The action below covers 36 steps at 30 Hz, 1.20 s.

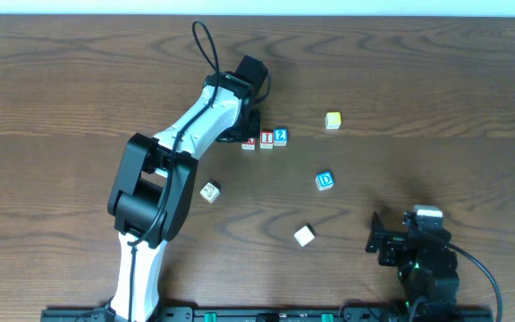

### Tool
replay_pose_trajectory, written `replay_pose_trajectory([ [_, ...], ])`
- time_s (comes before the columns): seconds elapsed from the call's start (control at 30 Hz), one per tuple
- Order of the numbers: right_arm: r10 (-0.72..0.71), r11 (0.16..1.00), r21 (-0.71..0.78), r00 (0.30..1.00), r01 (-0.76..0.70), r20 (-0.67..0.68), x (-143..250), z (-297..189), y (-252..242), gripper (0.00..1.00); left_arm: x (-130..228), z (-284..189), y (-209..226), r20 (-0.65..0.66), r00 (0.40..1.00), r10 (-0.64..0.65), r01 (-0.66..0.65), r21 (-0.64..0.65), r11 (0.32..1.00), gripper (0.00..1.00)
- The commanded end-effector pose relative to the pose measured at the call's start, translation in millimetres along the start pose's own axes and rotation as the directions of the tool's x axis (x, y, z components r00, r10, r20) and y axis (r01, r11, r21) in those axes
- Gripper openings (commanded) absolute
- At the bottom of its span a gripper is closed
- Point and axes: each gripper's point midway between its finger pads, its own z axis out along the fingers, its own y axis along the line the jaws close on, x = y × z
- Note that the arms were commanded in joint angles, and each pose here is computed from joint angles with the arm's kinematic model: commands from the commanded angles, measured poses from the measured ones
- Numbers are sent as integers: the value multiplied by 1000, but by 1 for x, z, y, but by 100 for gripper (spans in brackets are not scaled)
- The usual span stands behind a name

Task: Spell out Ai2
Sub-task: 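Lift the left gripper up and away from the blocks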

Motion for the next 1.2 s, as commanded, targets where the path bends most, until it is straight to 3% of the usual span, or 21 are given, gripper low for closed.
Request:
replay_pose_trajectory([
  [0.0,-1,1000,5,1000,1,0,1,0,-1,99,-5,-7,-10,14,1000,3,-3,38,999,6],
  [0.77,-1,1000,5,1000,1,0,1,0,-1,99,-14,-8,-15,51,999,0,-3,58,998,6],
  [0.97,-1,1000,5,1000,1,0,1,0,-1,99,-21,-8,0,71,997,-14,13,9,1000,6],
  [1.17,-1,1000,5,1000,1,0,1,0,-1,99,-57,-59,18,192,981,27,-29,7,1000,6],
])
